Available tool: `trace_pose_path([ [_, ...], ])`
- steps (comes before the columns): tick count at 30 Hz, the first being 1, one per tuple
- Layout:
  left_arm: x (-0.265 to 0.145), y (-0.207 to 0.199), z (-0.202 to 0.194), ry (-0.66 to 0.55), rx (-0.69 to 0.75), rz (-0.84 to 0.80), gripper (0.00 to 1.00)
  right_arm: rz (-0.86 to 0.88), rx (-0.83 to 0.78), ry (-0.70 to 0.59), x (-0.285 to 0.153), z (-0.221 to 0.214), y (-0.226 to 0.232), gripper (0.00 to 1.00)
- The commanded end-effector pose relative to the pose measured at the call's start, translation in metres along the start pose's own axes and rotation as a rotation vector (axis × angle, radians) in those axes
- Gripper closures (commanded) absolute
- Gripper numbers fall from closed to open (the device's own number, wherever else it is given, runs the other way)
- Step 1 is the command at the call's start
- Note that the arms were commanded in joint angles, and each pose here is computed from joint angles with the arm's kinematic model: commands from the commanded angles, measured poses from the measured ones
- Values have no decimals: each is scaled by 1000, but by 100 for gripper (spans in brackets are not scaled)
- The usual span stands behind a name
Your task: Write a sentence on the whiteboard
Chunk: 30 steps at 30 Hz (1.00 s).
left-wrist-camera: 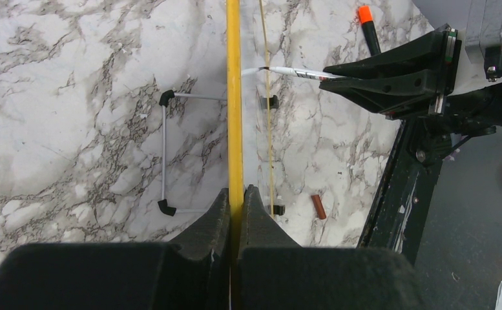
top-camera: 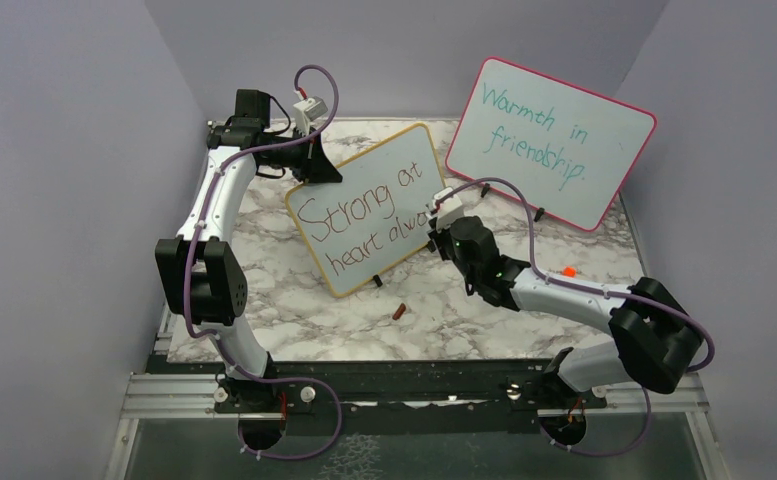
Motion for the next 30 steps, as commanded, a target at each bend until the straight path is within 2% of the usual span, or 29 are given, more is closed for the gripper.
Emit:
trace_pose_path([
  [1,7,13,-19,80,4,41,100,-30,13,36,4,-7,-3,99],
  [16,7,15,-19,81,2,43,100,25,16,88,-1,-20,4,99],
  [30,8,17,-18,83,-3,45,100,-7,14,114,-2,-26,0,99],
])
Point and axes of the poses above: each gripper's point midway between its finger pads, its own x axis out along the fingers, its own y axis along the line the jaws close on, z = x × y, the point moved 6 cm from there along -x, back along the fingers, and after that the axes turned 5 degrees about -x, right-handed, at the moved point
